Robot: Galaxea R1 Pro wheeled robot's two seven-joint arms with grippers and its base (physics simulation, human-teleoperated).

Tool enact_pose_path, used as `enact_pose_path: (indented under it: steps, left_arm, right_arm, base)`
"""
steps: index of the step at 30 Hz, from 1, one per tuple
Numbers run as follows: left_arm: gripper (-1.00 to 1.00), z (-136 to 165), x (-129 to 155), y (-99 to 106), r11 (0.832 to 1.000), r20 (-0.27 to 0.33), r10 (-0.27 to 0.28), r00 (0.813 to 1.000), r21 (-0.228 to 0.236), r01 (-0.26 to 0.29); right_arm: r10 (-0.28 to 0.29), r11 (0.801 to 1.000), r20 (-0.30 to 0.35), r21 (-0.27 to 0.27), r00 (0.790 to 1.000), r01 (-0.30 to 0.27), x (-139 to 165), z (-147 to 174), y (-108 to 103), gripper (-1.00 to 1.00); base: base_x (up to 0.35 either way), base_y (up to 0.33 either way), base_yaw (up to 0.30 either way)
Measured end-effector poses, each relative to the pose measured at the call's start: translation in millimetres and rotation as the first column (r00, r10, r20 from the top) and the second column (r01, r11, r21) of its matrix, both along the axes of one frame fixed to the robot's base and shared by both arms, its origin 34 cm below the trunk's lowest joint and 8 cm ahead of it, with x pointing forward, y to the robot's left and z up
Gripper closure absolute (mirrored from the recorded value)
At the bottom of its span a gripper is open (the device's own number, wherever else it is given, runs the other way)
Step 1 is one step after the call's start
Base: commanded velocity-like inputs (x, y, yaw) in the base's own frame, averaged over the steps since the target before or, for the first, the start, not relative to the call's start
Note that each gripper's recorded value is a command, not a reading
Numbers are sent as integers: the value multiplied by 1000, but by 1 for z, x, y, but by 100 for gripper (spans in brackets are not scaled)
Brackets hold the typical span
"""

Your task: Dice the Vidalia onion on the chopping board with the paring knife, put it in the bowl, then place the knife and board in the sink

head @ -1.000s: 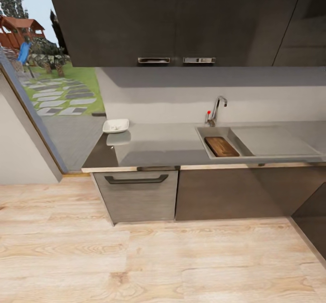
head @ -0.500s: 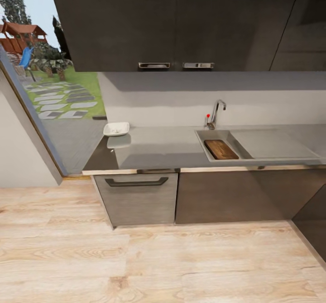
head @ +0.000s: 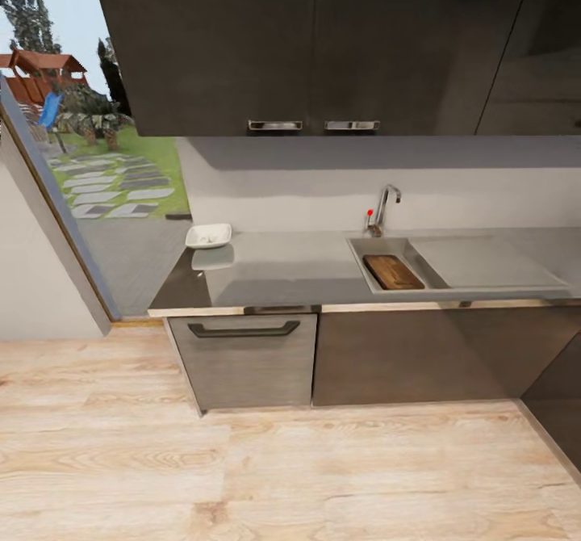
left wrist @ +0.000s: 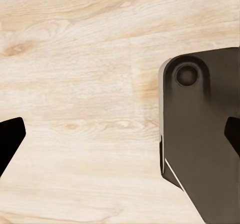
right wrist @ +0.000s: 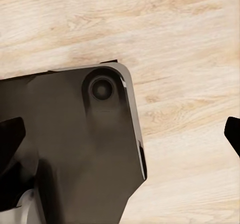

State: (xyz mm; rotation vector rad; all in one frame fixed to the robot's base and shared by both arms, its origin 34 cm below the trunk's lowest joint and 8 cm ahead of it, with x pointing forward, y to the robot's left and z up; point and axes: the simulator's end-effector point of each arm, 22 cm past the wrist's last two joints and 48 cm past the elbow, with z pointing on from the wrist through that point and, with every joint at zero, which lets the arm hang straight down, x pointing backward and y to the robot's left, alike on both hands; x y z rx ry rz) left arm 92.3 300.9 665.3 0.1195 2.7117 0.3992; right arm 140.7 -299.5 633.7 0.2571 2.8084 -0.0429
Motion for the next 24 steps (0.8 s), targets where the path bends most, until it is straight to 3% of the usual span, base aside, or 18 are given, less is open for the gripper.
enact_pose_path:
  steps: [24]
  left_arm:
    - [-100,0,13,12,1000,36,-10,999,16,10]
  right_arm:
    - [2,1000,37,-2,999,-2,14,1,0,-100]
  base:
    - [0,0,0]
